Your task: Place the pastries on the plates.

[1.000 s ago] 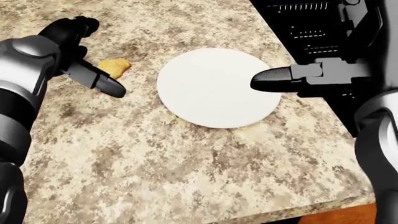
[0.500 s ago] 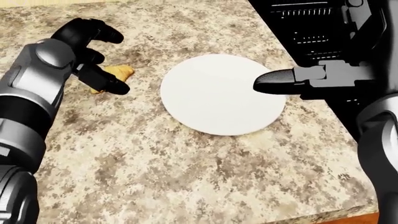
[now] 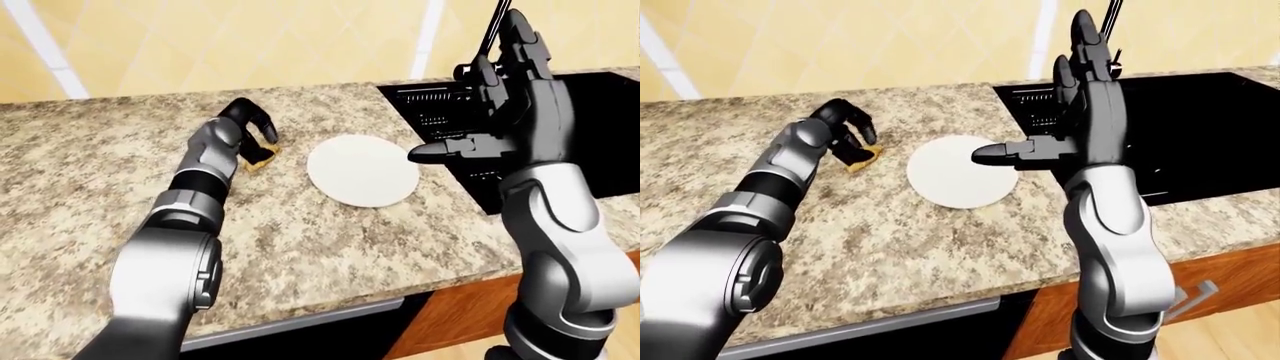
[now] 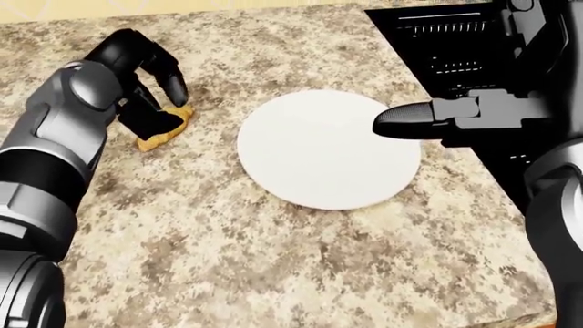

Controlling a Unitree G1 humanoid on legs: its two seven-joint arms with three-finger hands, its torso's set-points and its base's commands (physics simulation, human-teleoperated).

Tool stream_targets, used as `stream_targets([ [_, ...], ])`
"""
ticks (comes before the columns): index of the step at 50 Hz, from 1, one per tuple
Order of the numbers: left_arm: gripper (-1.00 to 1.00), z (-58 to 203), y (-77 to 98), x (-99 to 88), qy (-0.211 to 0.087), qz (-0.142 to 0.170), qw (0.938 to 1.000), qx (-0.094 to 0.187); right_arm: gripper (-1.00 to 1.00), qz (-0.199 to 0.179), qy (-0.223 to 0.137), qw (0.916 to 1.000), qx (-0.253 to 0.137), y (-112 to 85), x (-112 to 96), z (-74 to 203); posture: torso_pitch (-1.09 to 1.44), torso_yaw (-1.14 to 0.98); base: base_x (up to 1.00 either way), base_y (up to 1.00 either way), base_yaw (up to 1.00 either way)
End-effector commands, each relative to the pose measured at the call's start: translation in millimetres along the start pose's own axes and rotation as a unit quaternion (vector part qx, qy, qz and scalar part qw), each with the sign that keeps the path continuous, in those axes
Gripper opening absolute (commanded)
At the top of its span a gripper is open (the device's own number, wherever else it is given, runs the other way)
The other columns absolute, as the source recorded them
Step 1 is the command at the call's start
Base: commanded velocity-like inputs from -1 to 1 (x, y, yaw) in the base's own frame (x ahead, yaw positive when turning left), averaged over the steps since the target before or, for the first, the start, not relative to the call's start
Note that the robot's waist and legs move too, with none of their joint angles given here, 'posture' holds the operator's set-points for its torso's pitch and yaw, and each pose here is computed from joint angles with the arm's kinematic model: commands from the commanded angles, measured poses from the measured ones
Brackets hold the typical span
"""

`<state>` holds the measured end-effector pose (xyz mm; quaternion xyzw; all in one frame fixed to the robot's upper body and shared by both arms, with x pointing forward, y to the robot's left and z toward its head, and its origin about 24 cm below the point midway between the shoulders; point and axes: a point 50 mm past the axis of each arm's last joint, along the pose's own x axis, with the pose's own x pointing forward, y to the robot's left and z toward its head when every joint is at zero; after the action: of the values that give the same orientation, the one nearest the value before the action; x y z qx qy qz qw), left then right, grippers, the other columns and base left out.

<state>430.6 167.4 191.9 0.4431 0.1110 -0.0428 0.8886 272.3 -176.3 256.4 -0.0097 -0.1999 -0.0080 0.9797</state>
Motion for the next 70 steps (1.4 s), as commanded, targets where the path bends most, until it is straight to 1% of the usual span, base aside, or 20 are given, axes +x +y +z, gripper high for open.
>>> stream_targets([
  [1,-0.91,0.7,-2.5,0.0,0.010,-0.023,0.9997,0.006,1.00,0.000,-0.041,0.9992,-0.002,-0.2,0.0,15.0,0.00,0.00,0.00,0.00,0.00],
  [2,-1.00,2.1,-0.7,-0.2,0.008,-0.020,0.9997,0.011,1.00,-0.001,-0.040,0.9992,-0.003,-0.4,-0.5,14.4,0.00,0.00,0.00,0.00,0.00],
  [7,-1.00,7.3,7.8,-1.5,0.005,-0.008,0.9997,0.023,1.00,0.000,-0.040,0.9992,-0.002,0.0,-0.2,14.1,0.00,0.00,0.00,0.00,0.00],
  [11,-1.00,15.2,17.5,-3.3,-0.003,0.008,0.9994,0.033,1.00,0.000,-0.040,0.9992,-0.003,-0.4,-0.4,14.9,0.00,0.00,0.00,0.00,0.00],
  [13,-1.00,20.9,22.4,-4.6,-0.010,0.012,0.9992,0.037,1.00,-0.001,-0.041,0.9991,-0.003,-0.6,-0.1,15.7,0.00,0.00,0.00,0.00,0.00],
  [15,-1.00,27.3,29.4,-6.3,-0.018,0.024,0.9987,0.040,1.00,0.000,-0.042,0.9991,-0.003,-0.3,-0.2,15.7,0.00,0.00,0.00,0.00,0.00],
  [20,-1.00,40.4,39.9,-9.8,-0.035,0.042,0.9971,0.053,1.00,-0.001,-0.041,0.9991,-0.002,0.1,0.5,14.7,0.00,0.00,0.00,0.00,0.00],
  [29,-1.00,57.1,48.1,-14.1,-0.057,0.054,0.9951,0.061,1.00,-0.002,-0.040,0.9992,-0.002,-0.9,-0.9,13.9,0.00,0.00,0.00,0.00,0.00],
  [31,-1.00,63.5,48.1,-15.2,-0.067,0.053,0.9943,0.063,1.00,-0.002,-0.040,0.9992,-0.003,-1.0,-1.6,13.6,0.00,0.00,0.00,0.00,0.00],
  [34,-1.00,77.9,45.4,-17.5,-0.090,0.042,0.9929,0.065,1.00,-0.002,-0.040,0.9992,-0.002,-0.8,-1.4,13.5,0.00,0.00,0.00,0.00,0.00],
  [35,-1.00,82.9,45.9,-18.6,-0.098,0.044,0.9917,0.072,1.00,-0.002,-0.041,0.9992,-0.002,-1.0,-1.5,14.2,0.00,0.00,0.00,0.00,0.00],
  [36,-1.00,88.7,45.0,-19.9,-0.108,0.037,0.9908,0.072,1.00,-0.003,-0.042,0.9991,-0.003,-2.1,-1.6,14.8,0.00,0.00,0.00,0.00,0.00],
  [40,-1.00,103.0,41.7,-22.8,-0.128,0.030,0.9884,0.075,1.00,-0.005,-0.040,0.9992,-0.003,-3.7,-4.3,13.7,0.00,0.00,0.00,0.00,0.00],
  [42,-1.00,109.1,39.2,-23.9,-0.139,0.025,0.9874,0.072,1.00,-0.007,-0.041,0.9991,-0.004,-5.0,-4.5,14.4,0.00,0.00,0.00,0.00,0.00],
  [48,-1.00,117.9,28.4,-24.3,-0.156,0.011,0.9849,0.075,1.00,-0.015,-0.042,0.9990,-0.005,-11.2,-6.8,17.1,0.00,0.00,0.00,0.00,0.00],
  [55,-1.00,131.5,12.8,-26.2,-0.183,-0.007,0.9809,0.066,1.00,-0.026,-0.047,0.9985,-0.012,-21.6,-11.4,24.6,0.00,0.00,0.00,0.00,0.00],
  [61,-1.00,140.0,0.9,-27.6,-0.199,-0.019,0.9780,0.059,1.00,-0.030,-0.047,0.9984,-0.013,-23.3,-12.7,25.0,0.00,0.00,0.00,0.00,0.00],
  [66,-1.00,151.7,-10.5,-31.0,-0.221,-0.030,0.9732,0.058,1.00,-0.030,-0.046,0.9984,-0.012,-24.2,-14.7,24.5,0.00,0.00,0.00,0.00,0.00],
  [70,-1.00,155.9,-19.4,-32.1,-0.230,-0.041,0.9704,0.062,1.00,-0.033,-0.045,0.9983,-0.014,-26.8,-15.5,24.4,0.00,0.00,0.00,0.00,0.00],
])
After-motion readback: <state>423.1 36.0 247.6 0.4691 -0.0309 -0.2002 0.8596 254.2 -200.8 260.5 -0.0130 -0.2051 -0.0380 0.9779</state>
